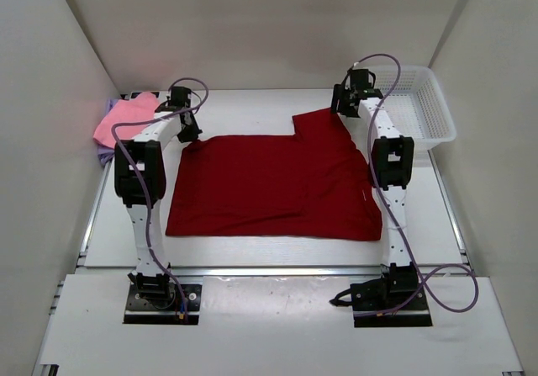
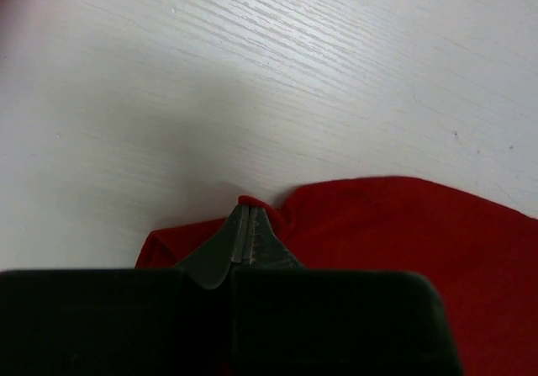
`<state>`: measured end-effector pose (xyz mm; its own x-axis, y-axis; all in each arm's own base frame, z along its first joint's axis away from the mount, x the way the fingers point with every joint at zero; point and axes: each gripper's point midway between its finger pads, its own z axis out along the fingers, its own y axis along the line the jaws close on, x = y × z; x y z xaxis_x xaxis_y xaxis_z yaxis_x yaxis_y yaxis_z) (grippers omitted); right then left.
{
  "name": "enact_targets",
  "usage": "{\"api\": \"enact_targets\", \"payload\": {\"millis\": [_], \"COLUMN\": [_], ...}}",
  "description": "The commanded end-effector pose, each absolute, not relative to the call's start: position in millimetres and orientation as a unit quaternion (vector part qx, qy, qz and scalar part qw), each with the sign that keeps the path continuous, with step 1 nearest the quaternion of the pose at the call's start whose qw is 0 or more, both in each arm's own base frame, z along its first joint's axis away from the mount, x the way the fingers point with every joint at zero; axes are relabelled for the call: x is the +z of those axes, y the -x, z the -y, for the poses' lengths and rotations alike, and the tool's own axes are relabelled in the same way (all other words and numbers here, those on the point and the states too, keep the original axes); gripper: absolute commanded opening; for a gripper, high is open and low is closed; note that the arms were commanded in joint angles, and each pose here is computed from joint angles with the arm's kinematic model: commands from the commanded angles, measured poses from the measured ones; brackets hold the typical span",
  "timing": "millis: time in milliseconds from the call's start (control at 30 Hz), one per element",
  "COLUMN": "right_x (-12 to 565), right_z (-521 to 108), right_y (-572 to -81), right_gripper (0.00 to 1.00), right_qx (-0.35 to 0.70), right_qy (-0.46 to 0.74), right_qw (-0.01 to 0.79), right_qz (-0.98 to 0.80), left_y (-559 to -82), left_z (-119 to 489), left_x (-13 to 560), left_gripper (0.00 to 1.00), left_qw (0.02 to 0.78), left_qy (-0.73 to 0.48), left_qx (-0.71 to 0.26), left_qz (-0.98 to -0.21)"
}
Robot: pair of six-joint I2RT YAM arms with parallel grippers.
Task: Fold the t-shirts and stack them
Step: Grap the side of the flattened tshirt furthest away from the robot with both arms
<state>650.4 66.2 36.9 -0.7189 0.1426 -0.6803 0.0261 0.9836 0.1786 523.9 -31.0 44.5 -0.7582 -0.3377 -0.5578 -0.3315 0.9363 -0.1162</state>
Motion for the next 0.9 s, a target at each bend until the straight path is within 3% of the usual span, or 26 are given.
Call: {"api": "enact_targets", "payload": {"millis": [0, 100, 300, 367, 433, 667, 867], "right_x": [36.9, 33.3, 33.9, 35.7, 35.3, 44.1, 90.1], "right_z": [-64.9, -64.1, -77.7, -77.5, -78.4, -89.3, -85.8], "right_y": [-649.5, -645.1, -641.6, -643.7, -645.6, -651.3, -652.9], "right_gripper": [0.58, 0.55, 0.31, 0.29, 0.2, 0.0, 0.0], "right_qx": [0.107, 0.129, 0.148, 0.152, 0.16, 0.179, 0.194], "right_qy": [-0.061, -0.067, -0.049, -0.046, -0.049, -0.04, -0.042], "right_qw": [0.363, 0.347, 0.343, 0.346, 0.348, 0.361, 0.383], "right_qz": [-0.924, -0.927, -0.926, -0.925, -0.922, -0.915, -0.902], "left_y": [-530.8, -523.8, -522.3, -523.1, -523.5, -521.5, -521.9], "left_z": [36.1, 39.6, 35.0, 37.5, 44.1, 47.3, 50.2], "left_x": [105.7, 113.3, 118.1, 118.6, 115.5, 113.7, 110.9], "left_gripper": [0.0, 0.0, 0.0, 0.0, 0.0, 0.0, 0.0], "left_qw": [0.36, 0.374, 0.378, 0.381, 0.377, 0.373, 0.373], "left_qy": [0.176, 0.173, 0.181, 0.179, 0.171, 0.169, 0.169], "left_qx": [-0.033, -0.039, -0.04, -0.046, -0.048, -0.051, -0.059], "left_qz": [-0.916, -0.91, -0.907, -0.906, -0.909, -0.911, -0.91]}}
